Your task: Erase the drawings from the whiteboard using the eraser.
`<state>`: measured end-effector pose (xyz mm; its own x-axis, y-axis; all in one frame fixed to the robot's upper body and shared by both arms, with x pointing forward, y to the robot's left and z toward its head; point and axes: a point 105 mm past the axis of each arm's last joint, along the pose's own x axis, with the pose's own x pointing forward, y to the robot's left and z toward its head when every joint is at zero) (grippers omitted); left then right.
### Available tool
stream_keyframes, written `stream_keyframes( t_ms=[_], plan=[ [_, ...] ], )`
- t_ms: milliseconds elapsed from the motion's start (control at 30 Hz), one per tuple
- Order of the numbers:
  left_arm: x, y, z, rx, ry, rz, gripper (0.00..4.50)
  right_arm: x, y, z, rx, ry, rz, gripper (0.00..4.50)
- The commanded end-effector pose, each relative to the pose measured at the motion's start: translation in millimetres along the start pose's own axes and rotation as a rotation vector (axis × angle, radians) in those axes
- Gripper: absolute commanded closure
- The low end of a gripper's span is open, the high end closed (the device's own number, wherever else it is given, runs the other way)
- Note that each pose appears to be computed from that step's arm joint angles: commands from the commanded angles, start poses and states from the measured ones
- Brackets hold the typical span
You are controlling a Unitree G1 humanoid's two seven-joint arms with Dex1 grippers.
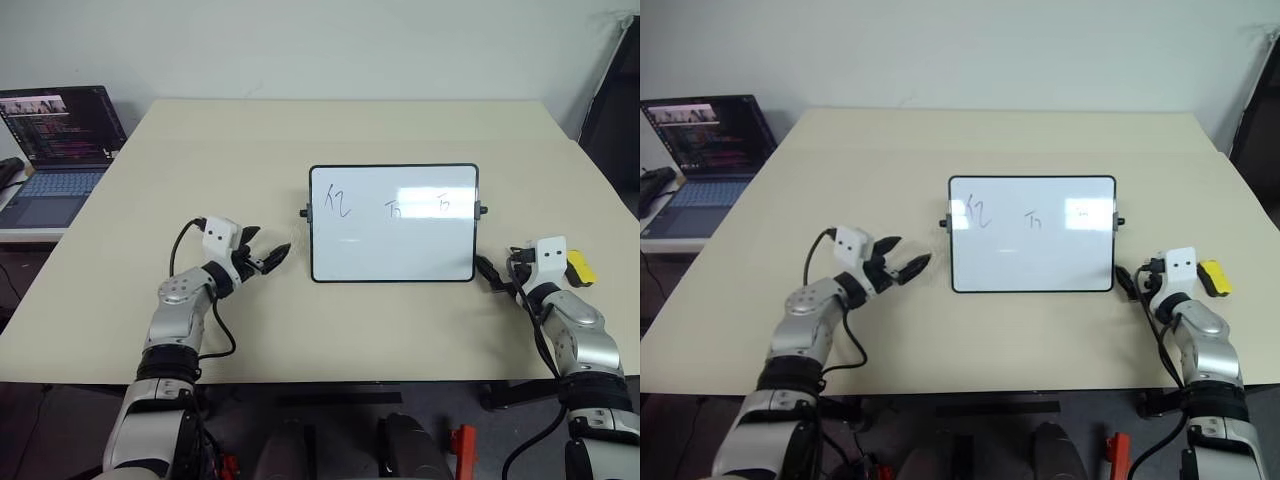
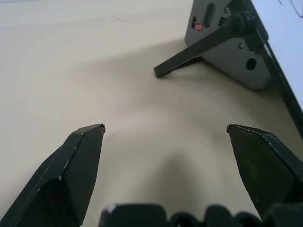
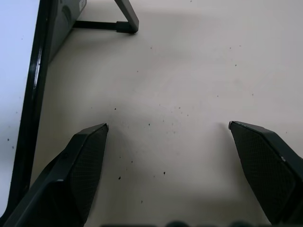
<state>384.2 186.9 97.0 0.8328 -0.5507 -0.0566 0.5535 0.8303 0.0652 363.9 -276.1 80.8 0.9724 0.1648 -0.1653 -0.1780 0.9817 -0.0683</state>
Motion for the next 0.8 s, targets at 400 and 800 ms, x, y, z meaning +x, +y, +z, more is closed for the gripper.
stream_keyframes(
  t_ms=[400,800],
  plan=[
    [-37,-13,37,-0.012,-0.066,-0.18,0.0,5,-12,24,-0.015,-0.039,0.037,0.02],
    [15,-157,112,0.024,-0.206,-0.716,0.0,-20,-53,40,0.009,-0.034,0.004,0.02]
  ],
)
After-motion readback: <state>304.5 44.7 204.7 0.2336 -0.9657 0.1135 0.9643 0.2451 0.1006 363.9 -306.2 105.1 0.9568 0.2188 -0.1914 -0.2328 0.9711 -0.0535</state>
